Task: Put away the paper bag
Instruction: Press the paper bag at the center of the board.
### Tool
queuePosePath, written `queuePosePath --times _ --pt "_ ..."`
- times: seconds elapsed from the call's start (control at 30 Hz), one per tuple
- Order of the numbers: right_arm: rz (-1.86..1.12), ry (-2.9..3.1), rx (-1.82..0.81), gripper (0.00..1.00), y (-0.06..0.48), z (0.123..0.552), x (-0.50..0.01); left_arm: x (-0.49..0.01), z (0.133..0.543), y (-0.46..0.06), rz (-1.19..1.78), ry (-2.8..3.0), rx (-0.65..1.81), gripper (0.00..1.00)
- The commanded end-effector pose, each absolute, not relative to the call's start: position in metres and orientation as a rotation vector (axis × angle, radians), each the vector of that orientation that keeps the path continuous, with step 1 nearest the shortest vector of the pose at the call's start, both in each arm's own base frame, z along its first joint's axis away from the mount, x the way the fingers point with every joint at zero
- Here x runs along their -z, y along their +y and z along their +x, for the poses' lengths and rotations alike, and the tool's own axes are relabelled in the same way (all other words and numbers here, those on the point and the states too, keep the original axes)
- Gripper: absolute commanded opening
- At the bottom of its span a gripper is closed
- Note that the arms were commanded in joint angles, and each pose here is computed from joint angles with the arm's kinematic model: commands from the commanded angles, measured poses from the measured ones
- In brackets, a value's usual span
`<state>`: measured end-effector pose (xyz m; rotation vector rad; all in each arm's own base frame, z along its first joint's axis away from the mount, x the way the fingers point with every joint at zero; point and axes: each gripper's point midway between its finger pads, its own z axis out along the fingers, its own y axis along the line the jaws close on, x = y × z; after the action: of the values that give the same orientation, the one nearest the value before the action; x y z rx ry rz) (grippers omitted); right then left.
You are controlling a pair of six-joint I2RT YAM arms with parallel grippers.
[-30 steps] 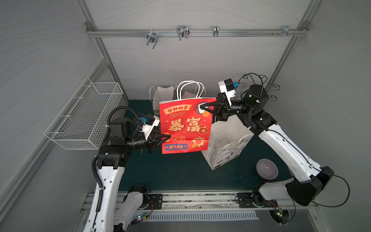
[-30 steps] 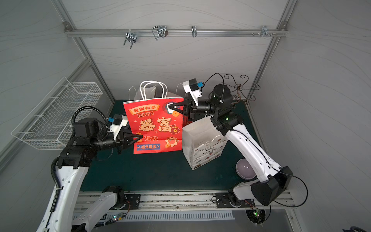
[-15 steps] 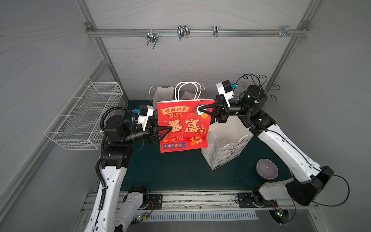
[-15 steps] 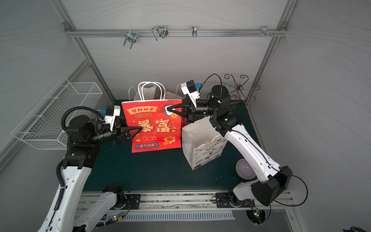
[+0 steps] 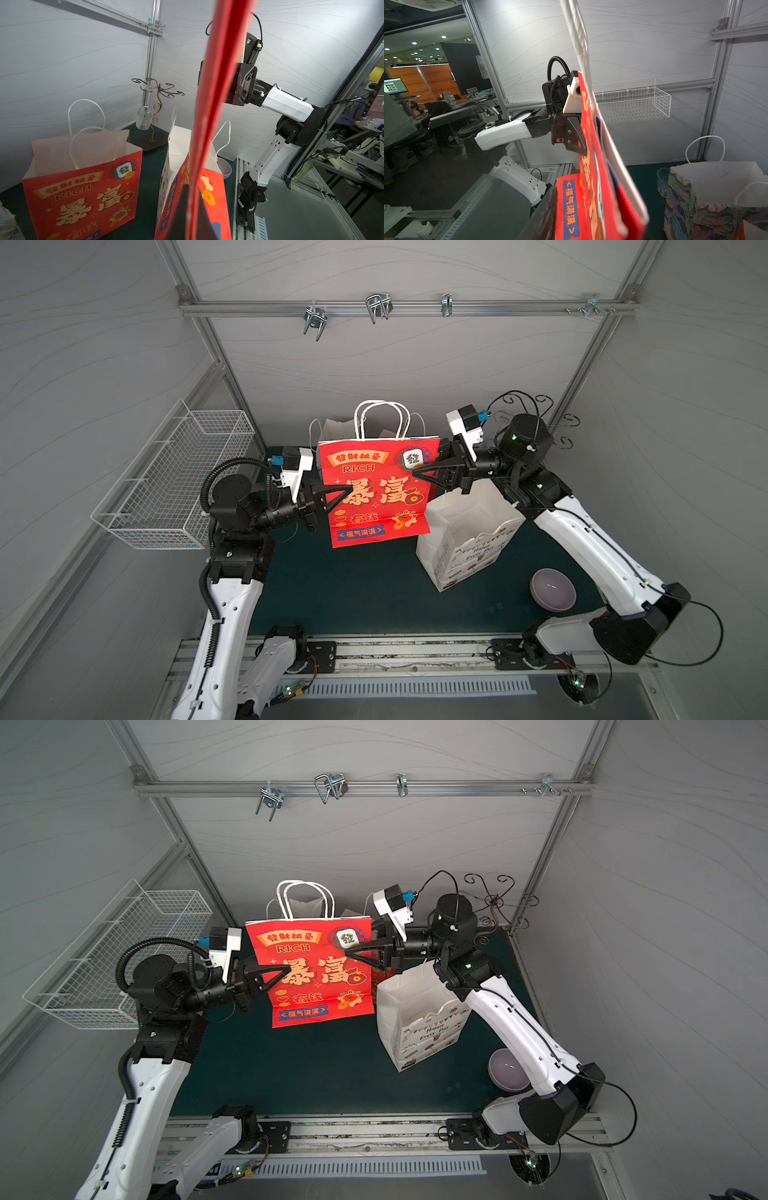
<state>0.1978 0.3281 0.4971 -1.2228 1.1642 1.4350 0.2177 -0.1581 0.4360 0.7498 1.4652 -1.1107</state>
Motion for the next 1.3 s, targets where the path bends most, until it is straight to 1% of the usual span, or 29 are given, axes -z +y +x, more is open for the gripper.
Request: queuePosePath --times 0.0,0.03,0.07,0.13,0.17,0.3,0.33,0.37,0.4,0.43,0.47,0.5,0.53,0.57,0.6,0.63,0.67,0.8,0.83,0.87,0.9,0.93,0.97,1.03,1.07,1.1,1.13,1.17,1.27 --pt "-1.234 1.134 -1.451 0.39 0.322 0.19 -0.506 -0.448 0.21 -0.161 0.794 1.411 1.109 0.0" --pt "-1.232 1.136 -1.454 0.35 0.322 0.191 -0.505 -0.447 0.21 -0.161 0.795 1.415 1.117 0.0" --pt "-1.232 1.137 -1.458 0.28 0.323 0.191 -0.504 -0.446 0.21 -0.161 0.793 1.417 1.119 0.0" --pt "-1.241 1.144 -1.465 0.07 0.323 0.191 -0.499 -0.45 0.209 -0.161 0.794 1.404 1.126 0.0" --pt "-1.246 1.147 -1.466 0.0 0.324 0.191 -0.496 -0.454 0.208 -0.161 0.793 1.389 1.13 0.0" --pt "-1.253 1.153 -1.463 0.0 0.323 0.189 -0.489 -0.464 0.206 -0.163 0.787 1.365 1.15 0.0" --pt "-1.255 1.153 -1.457 0.05 0.322 0.188 -0.488 -0.467 0.204 -0.163 0.789 1.36 1.15 0.0" --pt "-1.255 1.16 -1.447 0.34 0.322 0.189 -0.486 -0.468 0.204 -0.163 0.789 1.357 1.151 0.0" --pt "-1.254 1.175 -1.444 0.49 0.322 0.19 -0.482 -0.471 0.203 -0.164 0.789 1.352 1.153 0.0" --pt "-1.259 1.183 -1.441 0.55 0.323 0.191 -0.479 -0.474 0.202 -0.164 0.79 1.343 1.153 0.0" --pt "-1.263 1.189 -1.44 0.56 0.323 0.191 -0.476 -0.476 0.2 -0.164 0.791 1.337 1.154 0.0" --pt "-1.268 1.196 -1.445 0.56 0.324 0.191 -0.473 -0.478 0.2 -0.164 0.788 1.333 1.151 0.0" --pt "-1.273 1.199 -1.452 0.53 0.325 0.191 -0.47 -0.48 0.2 -0.164 0.786 1.328 1.146 0.0" --pt "-1.282 1.195 -1.457 0.46 0.326 0.19 -0.469 -0.482 0.201 -0.163 0.778 1.325 1.14 0.0" --pt "-1.289 1.193 -1.465 0.33 0.326 0.189 -0.468 -0.483 0.201 -0.163 0.775 1.323 1.137 0.0" --pt "-1.297 1.187 -1.474 0.14 0.327 0.187 -0.468 -0.484 0.201 -0.163 0.773 1.322 1.136 0.0" --pt "-1.301 1.179 -1.475 0.0 0.327 0.186 -0.47 -0.484 0.202 -0.163 0.766 1.323 1.134 0.0" --pt "-1.311 1.164 -1.475 0.0 0.325 0.182 -0.471 -0.487 0.204 -0.162 0.753 1.317 1.124 0.0" --pt "-1.31 1.168 -1.471 0.01 0.324 0.182 -0.471 -0.489 0.202 -0.162 0.754 1.31 1.12 0.0" --pt "-1.305 1.184 -1.469 0.22 0.323 0.183 -0.469 -0.491 0.202 -0.161 0.752 1.305 1.117 0.0" --pt "-1.304 1.193 -1.465 0.37 0.323 0.184 -0.466 -0.493 0.201 -0.161 0.75 1.299 1.114 0.0" --pt "-1.305 1.2 -1.458 0.46 0.323 0.184 -0.463 -0.496 0.201 -0.161 0.749 1.29 1.108 0.0" --pt "-1.304 1.213 -1.452 0.49 0.323 0.185 -0.458 -0.5 0.199 -0.16 0.745 1.279 1.097 0.0" --pt "-1.311 1.235 -1.449 0.49 0.323 0.185 -0.449 -0.506 0.195 -0.161 0.754 1.265 1.095 0.0" --pt "-1.318 1.246 -1.45 0.43 0.323 0.186 -0.445 -0.509 0.191 -0.161 0.76 1.255 1.087 0.0" --pt "-1.324 1.247 -1.457 0.32 0.323 0.185 -0.444 -0.51 0.19 -0.162 0.762 1.252 1.085 0.0" --pt "-1.335 1.237 -1.468 0.14 0.324 0.183 -0.444 -0.511 0.189 -0.162 0.762 1.251 1.081 0.0" --pt "-1.343 1.229 -1.479 0.0 0.324 0.182 -0.445 -0.512 0.19 -0.161 0.76 1.253 1.076 0.0" --pt "-1.364 1.199 -1.498 0.0 0.323 0.176 -0.45 -0.51 0.193 -0.161 0.754 1.259 1.072 0.0"
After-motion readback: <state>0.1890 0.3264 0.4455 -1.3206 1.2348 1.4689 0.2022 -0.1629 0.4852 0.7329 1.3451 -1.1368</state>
